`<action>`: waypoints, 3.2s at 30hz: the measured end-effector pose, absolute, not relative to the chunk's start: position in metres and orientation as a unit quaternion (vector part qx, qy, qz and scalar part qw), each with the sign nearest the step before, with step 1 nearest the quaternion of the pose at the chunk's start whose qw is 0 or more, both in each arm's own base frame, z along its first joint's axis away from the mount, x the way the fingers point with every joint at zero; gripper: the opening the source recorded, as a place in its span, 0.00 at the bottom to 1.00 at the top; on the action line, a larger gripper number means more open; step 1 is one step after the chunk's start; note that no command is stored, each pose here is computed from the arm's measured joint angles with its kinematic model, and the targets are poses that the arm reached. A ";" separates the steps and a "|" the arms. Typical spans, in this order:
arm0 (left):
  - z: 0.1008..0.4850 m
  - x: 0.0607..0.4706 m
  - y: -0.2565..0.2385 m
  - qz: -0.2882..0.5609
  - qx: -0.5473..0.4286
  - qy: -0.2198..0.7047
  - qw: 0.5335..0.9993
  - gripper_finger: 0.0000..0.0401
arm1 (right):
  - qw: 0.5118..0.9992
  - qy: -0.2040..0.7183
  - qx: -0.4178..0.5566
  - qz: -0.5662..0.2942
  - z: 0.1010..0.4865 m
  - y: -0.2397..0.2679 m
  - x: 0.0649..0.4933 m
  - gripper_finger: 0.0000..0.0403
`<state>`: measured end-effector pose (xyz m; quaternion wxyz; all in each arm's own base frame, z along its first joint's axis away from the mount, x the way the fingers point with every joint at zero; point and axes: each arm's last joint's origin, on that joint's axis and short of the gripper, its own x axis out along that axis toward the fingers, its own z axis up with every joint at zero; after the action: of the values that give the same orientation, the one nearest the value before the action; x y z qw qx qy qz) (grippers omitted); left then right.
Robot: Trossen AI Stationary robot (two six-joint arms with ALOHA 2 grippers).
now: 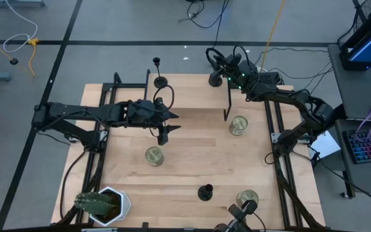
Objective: Pick & Place candle stick holders
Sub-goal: Put the top black candle holder on the shelf, then put the black candle holder on the shelf
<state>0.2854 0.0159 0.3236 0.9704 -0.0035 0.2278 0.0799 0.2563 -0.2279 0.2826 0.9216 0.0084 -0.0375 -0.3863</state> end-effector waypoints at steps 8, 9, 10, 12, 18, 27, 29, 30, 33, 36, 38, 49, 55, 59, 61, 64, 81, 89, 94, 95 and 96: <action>0.322 0.285 0.016 0.080 -0.003 0.237 0.968 0.50 | 0.922 -0.003 0.016 -0.387 0.291 -0.220 0.247 0.45; 0.321 0.284 0.016 0.080 -0.003 0.240 0.967 0.50 | 0.922 0.003 0.018 -0.387 0.293 -0.218 0.245 0.46; 0.321 0.284 0.016 0.080 -0.003 0.244 0.966 0.50 | 0.922 0.010 0.021 -0.388 0.295 -0.215 0.242 0.48; 0.319 0.283 0.016 0.080 -0.003 0.252 0.964 0.50 | 0.922 0.021 0.024 -0.386 0.301 -0.210 0.237 0.51; 0.314 0.280 0.011 0.073 -0.003 0.280 0.957 0.50 | 0.925 0.068 0.036 -0.372 0.314 -0.186 0.222 0.57; 0.308 0.276 -0.013 0.030 0.010 0.316 0.948 0.50 | 0.930 0.175 0.051 -0.320 0.324 -0.134 0.197 0.57; 0.308 0.276 -0.019 0.022 0.012 0.318 0.948 0.50 | 0.932 0.209 0.058 -0.289 0.321 -0.119 0.193 0.56; 0.308 0.275 -0.022 0.019 0.007 0.319 0.948 0.50 | 0.937 0.221 0.063 -0.263 0.319 -0.111 0.191 0.55; 0.307 0.273 -0.030 0.015 -0.003 0.326 0.945 0.50 | 0.956 0.230 0.083 -0.160 0.309 -0.085 0.188 0.54; 0.305 0.271 -0.037 0.027 0.000 0.334 0.942 0.50 | 0.968 0.225 0.101 -0.034 0.291 -0.058 0.188 0.53; 0.304 0.270 -0.040 0.036 0.006 0.338 0.940 0.50 | 0.969 0.218 0.105 0.045 0.275 -0.040 0.188 0.53; 0.304 0.268 -0.044 0.075 -0.005 0.332 0.940 0.50 | 0.964 0.083 0.087 0.236 0.166 0.042 0.179 0.53; 0.305 0.269 -0.043 0.091 -0.001 0.326 0.941 0.50 | 0.963 0.107 0.075 0.235 0.145 0.073 0.189 0.53; 0.305 0.269 -0.043 0.093 -0.005 0.324 0.942 0.50 | 0.957 0.133 0.068 0.247 0.140 0.092 0.215 0.53; 0.305 0.269 -0.043 0.095 -0.009 0.323 0.941 0.50 | 0.952 0.147 0.067 0.261 0.136 0.100 0.226 0.53; 0.305 0.269 -0.043 0.099 -0.021 0.323 0.941 0.50 | 0.944 0.162 0.066 0.279 0.129 0.110 0.241 0.53; 0.306 0.269 -0.045 0.112 -0.075 0.315 0.939 0.50 | 0.930 0.131 0.057 0.337 0.114 0.129 0.270 0.35; 0.307 0.268 -0.055 0.112 -0.119 0.303 0.939 0.50 | 0.935 0.111 0.053 0.334 0.117 0.126 0.272 0.03; 0.307 0.266 -0.064 0.103 -0.129 0.299 0.940 0.50 | 0.942 0.089 0.073 0.315 0.124 0.117 0.276 0.05; 0.308 0.266 -0.066 0.106 -0.130 0.297 0.940 0.50 | 0.946 0.081 0.085 0.301 0.127 0.113 0.278 0.04; 0.308 0.265 -0.068 0.108 -0.132 0.296 0.940 0.50 | 0.953 0.073 0.095 0.279 0.132 0.110 0.281 0.03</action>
<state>0.2652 -0.0680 0.3076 0.9399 -0.1324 0.2956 0.1081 0.2808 0.1096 0.1323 0.9528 0.0953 0.0725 0.2789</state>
